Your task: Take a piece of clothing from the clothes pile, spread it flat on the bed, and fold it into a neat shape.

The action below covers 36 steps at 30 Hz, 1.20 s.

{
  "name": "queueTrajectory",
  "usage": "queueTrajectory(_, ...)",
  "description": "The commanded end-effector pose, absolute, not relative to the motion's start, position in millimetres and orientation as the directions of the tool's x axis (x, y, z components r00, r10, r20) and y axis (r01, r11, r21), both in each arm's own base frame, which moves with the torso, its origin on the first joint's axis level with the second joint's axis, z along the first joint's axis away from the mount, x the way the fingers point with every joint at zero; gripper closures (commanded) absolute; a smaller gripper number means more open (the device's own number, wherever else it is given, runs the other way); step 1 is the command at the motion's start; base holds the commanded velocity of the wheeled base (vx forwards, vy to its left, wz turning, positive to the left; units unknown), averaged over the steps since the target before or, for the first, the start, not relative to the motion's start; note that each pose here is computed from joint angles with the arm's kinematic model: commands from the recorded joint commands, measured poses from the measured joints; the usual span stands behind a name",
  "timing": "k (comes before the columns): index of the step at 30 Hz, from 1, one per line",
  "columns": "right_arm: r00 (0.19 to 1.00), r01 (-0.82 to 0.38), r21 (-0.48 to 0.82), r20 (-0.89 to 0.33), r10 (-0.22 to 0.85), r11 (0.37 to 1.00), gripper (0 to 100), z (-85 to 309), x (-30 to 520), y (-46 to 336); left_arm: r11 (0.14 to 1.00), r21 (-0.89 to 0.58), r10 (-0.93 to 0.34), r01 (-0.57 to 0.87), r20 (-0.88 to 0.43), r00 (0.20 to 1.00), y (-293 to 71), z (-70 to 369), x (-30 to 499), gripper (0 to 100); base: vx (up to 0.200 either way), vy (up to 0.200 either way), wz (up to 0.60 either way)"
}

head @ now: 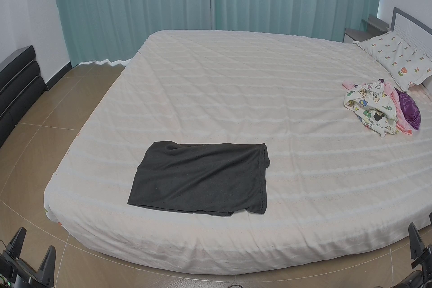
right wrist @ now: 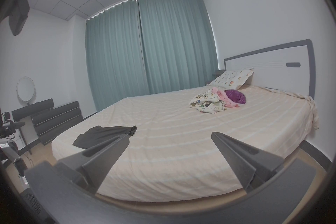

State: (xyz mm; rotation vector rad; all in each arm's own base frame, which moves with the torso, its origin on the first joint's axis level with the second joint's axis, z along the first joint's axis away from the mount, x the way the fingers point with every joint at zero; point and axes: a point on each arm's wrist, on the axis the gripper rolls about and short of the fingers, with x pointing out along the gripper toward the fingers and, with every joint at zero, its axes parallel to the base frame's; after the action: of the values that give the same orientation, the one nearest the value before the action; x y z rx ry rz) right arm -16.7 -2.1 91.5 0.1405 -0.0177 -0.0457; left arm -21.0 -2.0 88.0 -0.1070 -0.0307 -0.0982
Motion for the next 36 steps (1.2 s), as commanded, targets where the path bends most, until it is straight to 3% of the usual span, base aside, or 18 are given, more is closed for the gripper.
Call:
queueTrajectory(1,0.993,0.086,0.138,0.07,-0.096,0.987,0,82.9,-23.0,-2.1,0.993,-0.086,-0.075,0.08,0.058,0.995,-1.9,81.8,-22.8,0,0.0,0.0,0.0)
queueTrajectory(6,0.992,0.096,0.109,0.069,-0.104,0.989,0,82.9,-22.9,-2.3,0.996,-0.029,-0.081,0.083,0.06,0.995,-2.0,81.8,-22.9,0,0.0,0.0,0.0)
queueTrajectory(10,0.996,0.04,0.086,0.07,-0.046,0.996,0,83.1,-22.8,-1.0,0.995,0.012,-0.095,0.094,0.055,0.994,-2.3,81.7,-22.7,0,0.0,0.0,0.0)
queueTrajectory(16,0.995,-0.056,-0.174,0.07,0.069,0.983,0,83.1,-22.9,1.6,0.993,0.011,-0.118,0.117,0.055,0.992,-2.8,81.5,-22.9,0,0.0,0.0,0.0)
queueTrajectory(18,0.994,-0.064,-0.184,0.072,0.078,0.981,0,83.1,-23.0,1.8,0.994,0.018,-0.104,0.103,0.055,0.993,-2.5,81.5,-22.8,0,0.0,0.0,0.0)
queueTrajectory(21,0.995,-0.067,-0.147,0.069,0.078,0.987,0,82.9,-22.9,1.8,0.998,0.04,-0.044,0.044,0.005,0.999,-1.1,76.1,-22.7,0,0.0,0.0,0.0)
queueTrajectory(22,0.997,-0.051,-0.074,0.061,0.055,0.996,0,82.1,-22.8,1.3,1.0,0.011,-0.006,0.006,-0.014,1.0,-0.3,74.4,-22.6,0,0.0,0.0,0.0)
queueTrajectory(24,0.998,-0.001,-0.011,0.057,0.002,1.0,0,81.7,-22.7,0.1,1.0,0.002,-0.002,0.002,0.0,1.0,-0.2,75.9,-22.6,0,0.0,0.0,0.0)
queueTrajectory(28,0.998,0.005,0.066,0.057,-0.009,0.998,0,81.7,-22.7,-0.1,1.0,0.002,-0.002,0.002,0.0,1.0,-0.2,75.9,-22.6,0,0.0,0.0,0.0)
queueTrajectory(33,0.992,0.11,0.061,0.056,-0.113,0.992,0,81.7,-22.9,-2.5,1.0,-0.009,0.0,0.0,-0.002,1.0,-0.1,75.7,-22.6,0,0.0,0.0,0.0)
queueTrajectory(36,0.992,0.112,0.031,0.056,-0.113,0.993,0,81.7,-22.9,-2.5,1.0,0.0,0.002,-0.002,0.0,1.0,-0.1,75.9,-22.6,0,0.0,0.0,0.0)
